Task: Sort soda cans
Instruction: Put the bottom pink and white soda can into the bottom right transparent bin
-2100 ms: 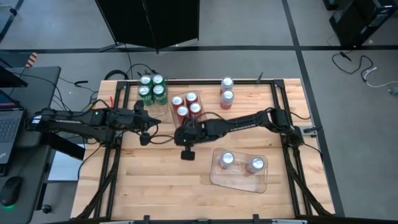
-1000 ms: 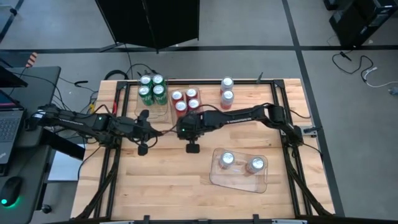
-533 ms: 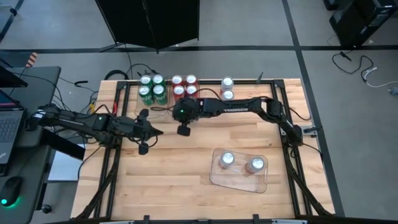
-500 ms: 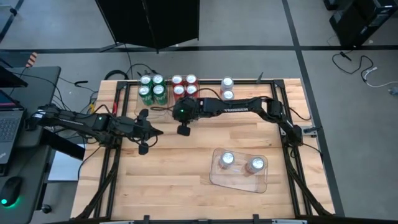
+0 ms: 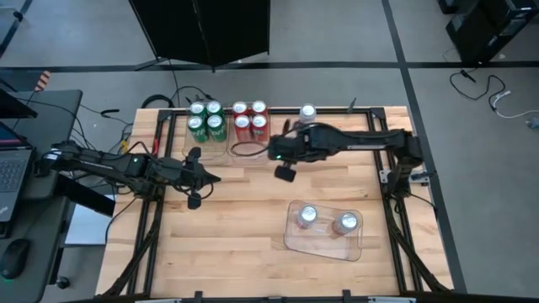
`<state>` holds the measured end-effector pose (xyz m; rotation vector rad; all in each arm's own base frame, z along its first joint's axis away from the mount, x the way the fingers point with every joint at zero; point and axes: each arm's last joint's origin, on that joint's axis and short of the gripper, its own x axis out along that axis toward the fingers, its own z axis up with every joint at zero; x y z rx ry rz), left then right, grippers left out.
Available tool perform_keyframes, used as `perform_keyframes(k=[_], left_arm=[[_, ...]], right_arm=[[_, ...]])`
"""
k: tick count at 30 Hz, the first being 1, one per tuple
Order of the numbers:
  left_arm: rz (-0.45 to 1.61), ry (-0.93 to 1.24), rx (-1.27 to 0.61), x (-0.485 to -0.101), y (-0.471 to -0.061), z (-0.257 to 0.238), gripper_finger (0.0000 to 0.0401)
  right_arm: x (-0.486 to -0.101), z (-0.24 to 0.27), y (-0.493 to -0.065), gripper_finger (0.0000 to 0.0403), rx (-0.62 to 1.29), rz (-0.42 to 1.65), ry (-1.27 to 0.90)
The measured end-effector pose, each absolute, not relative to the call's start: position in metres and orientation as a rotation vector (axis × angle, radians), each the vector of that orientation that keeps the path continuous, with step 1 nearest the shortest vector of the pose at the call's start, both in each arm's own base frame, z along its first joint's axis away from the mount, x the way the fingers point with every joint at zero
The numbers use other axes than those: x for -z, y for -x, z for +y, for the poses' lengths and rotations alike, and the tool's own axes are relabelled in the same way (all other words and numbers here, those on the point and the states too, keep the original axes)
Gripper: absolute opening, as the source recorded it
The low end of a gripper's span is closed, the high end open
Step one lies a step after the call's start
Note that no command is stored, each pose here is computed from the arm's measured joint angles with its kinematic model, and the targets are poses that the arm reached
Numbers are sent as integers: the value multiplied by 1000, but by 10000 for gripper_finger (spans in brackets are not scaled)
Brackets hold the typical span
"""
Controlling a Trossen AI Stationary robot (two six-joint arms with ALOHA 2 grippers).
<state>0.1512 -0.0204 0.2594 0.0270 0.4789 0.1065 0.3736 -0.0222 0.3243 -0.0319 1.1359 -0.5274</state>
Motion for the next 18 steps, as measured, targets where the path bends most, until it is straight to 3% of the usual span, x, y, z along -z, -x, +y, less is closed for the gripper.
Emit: perform_keyframes(k=[4,10,18], left_arm=[[478,-29,-105,-259,-151,-20,0],[481,-42,-95,-259,-151,-21,0],[459,-49,-90,-261,-152,-21,0]], right_arm=[[-324,-28,-348,30,593,1113,-25],[-303,-36,-307,10,606,915,-130],[-265,-36,-263,6,683,504,-184]])
